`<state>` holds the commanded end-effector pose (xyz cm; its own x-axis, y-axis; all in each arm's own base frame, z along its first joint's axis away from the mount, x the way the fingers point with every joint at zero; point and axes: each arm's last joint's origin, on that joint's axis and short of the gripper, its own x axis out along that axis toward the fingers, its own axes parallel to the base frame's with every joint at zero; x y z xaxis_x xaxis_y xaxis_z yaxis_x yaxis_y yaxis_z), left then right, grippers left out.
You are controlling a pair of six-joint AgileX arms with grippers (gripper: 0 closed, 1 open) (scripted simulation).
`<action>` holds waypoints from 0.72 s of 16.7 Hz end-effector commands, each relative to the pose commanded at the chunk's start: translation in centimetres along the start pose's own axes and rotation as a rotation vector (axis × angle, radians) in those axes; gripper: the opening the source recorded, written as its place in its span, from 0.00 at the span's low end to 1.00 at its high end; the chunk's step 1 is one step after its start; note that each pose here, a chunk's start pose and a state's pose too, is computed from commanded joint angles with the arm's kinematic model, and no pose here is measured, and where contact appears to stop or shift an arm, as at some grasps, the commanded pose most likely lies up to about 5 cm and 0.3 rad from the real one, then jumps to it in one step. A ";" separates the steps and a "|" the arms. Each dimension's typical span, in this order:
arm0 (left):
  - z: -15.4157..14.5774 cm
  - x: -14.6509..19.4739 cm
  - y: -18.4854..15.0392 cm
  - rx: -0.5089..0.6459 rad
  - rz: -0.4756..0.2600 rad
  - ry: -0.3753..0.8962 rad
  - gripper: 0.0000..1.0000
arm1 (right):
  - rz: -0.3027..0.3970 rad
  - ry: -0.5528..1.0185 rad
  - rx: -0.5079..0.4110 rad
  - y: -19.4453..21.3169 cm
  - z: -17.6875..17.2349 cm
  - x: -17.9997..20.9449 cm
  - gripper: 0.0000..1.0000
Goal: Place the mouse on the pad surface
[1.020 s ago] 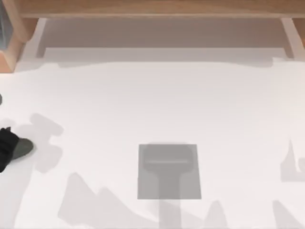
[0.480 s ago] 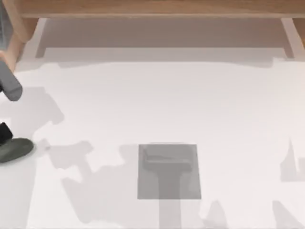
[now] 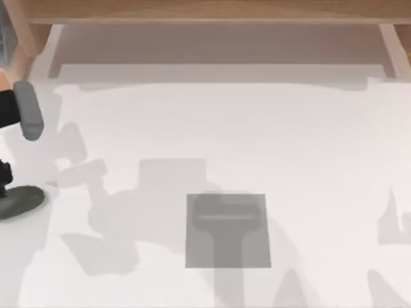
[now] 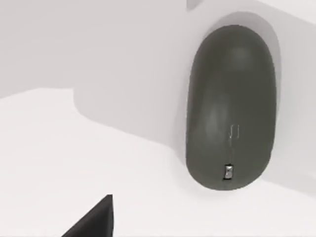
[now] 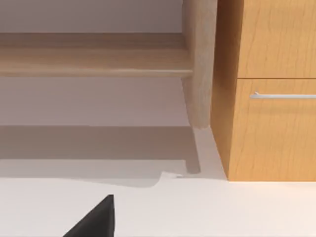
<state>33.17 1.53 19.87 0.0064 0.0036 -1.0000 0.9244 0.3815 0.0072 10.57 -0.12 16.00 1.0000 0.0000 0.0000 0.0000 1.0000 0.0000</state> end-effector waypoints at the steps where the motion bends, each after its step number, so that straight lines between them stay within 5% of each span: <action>1: 0.0 0.2 0.0 0.005 -0.016 0.003 1.00 | 0.000 0.000 0.000 0.0 0.0 0.0 1.00; 7: 0.1 0.3 0.0 0.007 -0.014 0.003 1.00 | 0.000 0.000 0.000 0.0 0.0 0.0 1.00; 12: 0.1 4.6 0.3 0.004 -0.014 0.002 1.00 | 0.000 0.000 0.000 0.0 0.0 0.0 1.00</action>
<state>33.55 1.54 15.27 -0.0075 0.0005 -1.0000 0.9258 0.3780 -0.0068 10.57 -0.12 16.00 1.0000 0.0000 0.0000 0.0000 1.0000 0.0000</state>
